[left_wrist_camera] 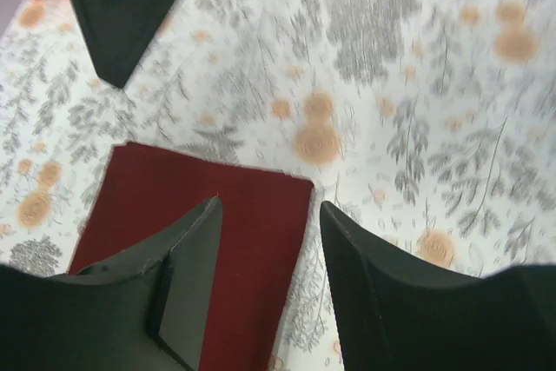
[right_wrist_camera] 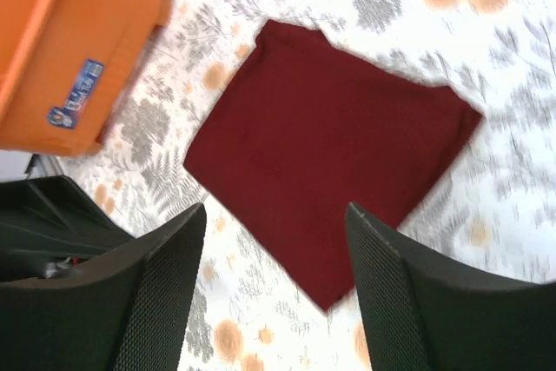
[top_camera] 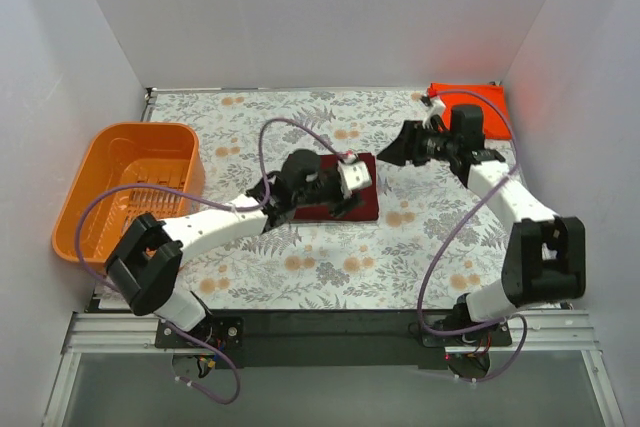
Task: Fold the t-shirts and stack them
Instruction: Fold the tshirt, then neatly place the folded tshirt to the corner
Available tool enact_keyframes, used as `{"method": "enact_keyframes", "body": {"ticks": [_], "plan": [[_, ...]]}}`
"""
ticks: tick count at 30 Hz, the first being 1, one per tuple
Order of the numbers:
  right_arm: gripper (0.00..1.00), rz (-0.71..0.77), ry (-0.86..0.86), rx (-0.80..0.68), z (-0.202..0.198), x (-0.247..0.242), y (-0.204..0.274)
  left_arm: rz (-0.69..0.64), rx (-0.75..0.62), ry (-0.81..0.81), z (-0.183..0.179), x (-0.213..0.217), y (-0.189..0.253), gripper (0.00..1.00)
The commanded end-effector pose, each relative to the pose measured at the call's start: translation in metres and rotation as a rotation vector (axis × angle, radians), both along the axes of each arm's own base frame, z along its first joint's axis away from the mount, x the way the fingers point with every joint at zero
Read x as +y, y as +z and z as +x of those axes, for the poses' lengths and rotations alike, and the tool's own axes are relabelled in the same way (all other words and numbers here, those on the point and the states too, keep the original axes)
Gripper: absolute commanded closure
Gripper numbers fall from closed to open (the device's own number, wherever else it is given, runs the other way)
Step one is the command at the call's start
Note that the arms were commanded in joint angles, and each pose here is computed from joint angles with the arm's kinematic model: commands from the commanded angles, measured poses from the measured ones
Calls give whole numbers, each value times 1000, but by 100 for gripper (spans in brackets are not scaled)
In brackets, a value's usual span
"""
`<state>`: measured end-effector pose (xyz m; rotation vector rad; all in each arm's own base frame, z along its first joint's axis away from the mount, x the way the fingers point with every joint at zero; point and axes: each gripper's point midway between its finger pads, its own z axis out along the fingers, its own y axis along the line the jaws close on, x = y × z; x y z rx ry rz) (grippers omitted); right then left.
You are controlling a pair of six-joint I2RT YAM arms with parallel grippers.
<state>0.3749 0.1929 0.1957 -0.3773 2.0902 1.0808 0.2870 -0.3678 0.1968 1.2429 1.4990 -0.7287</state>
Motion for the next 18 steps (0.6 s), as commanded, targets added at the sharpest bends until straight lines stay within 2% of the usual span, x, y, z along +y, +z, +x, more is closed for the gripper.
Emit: {"method": "enact_keyframes", "body": {"ticks": [1, 2, 5, 13, 16, 18], "plan": [[27, -2, -215, 117, -21, -38, -34, 270, -246, 91, 17, 23, -74, 52], [26, 4, -238, 85, -22, -43, -32, 282, -263, 70, 12, 18, -79, 52], [24, 5, -291, 117, -35, -56, -49, 356, -336, -31, -8, -2, -114, 50], [24, 57, -321, 231, -33, -77, -73, 387, -607, -100, 0, -29, -143, 49], [23, 63, -332, 261, -33, -81, -81, 420, -606, -109, 4, -32, -163, 49], [23, 80, -337, 271, -33, -81, -85, 421, -598, -112, 5, -35, -172, 55]]}}
